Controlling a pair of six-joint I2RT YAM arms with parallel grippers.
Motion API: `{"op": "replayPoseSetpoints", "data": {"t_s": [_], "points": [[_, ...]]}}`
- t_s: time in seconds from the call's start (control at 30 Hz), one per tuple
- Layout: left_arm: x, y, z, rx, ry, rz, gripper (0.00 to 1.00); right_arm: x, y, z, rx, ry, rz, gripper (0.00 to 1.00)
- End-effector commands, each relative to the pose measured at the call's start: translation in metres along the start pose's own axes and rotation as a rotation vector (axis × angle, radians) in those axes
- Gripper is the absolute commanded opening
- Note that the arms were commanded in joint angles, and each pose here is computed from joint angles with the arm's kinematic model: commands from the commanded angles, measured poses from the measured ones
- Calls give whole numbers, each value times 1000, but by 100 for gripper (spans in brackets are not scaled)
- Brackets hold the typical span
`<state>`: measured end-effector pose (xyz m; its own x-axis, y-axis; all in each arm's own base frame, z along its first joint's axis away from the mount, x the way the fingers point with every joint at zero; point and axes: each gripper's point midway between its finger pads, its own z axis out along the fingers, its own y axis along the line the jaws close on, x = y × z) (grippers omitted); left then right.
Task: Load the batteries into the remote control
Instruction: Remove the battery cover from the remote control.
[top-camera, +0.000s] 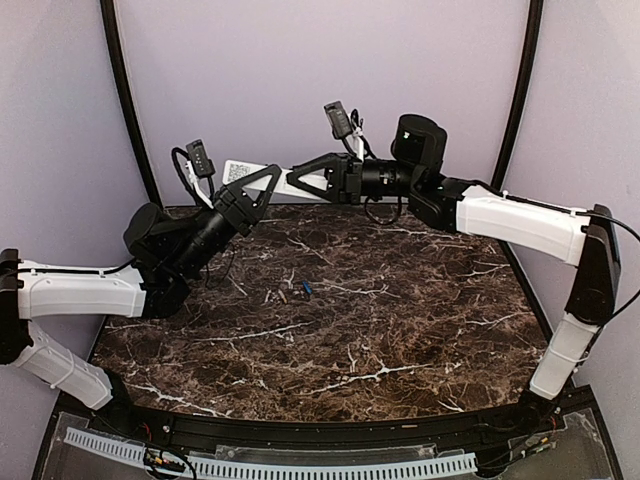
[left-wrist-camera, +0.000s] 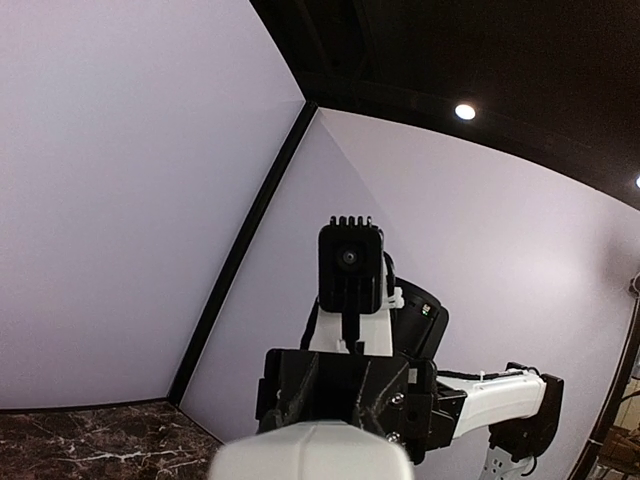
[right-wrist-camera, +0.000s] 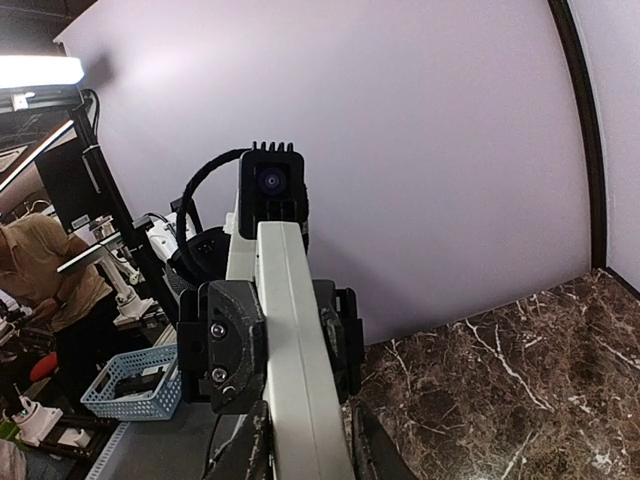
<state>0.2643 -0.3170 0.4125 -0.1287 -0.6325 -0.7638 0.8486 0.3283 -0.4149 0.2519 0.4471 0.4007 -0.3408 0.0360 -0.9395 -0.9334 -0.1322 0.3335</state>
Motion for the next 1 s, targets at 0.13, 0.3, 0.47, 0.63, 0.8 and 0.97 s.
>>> {"op": "replayPoseSetpoints", "data": {"t_s": [0.13,0.3,0.47,0.63,0.8,0.97], "points": [[-14,4,-6,-13,-44,62,0,14,-14,-13,40,52,31,21],[-11,5,-5,-10,-37,46,0,13,-16,-16,53,55,28,32],[-11,14,-7,-24,-69,-19,0,6,-14,-15,47,50,25,40],[-10,24,-10,-42,-87,-67,0,3,-10,-16,36,65,33,57],[-11,25,-10,-51,-68,-26,0,-2,-18,-34,87,68,77,63],[-12,23,-8,-57,-52,26,0,5,-24,-40,145,99,117,59]]}}
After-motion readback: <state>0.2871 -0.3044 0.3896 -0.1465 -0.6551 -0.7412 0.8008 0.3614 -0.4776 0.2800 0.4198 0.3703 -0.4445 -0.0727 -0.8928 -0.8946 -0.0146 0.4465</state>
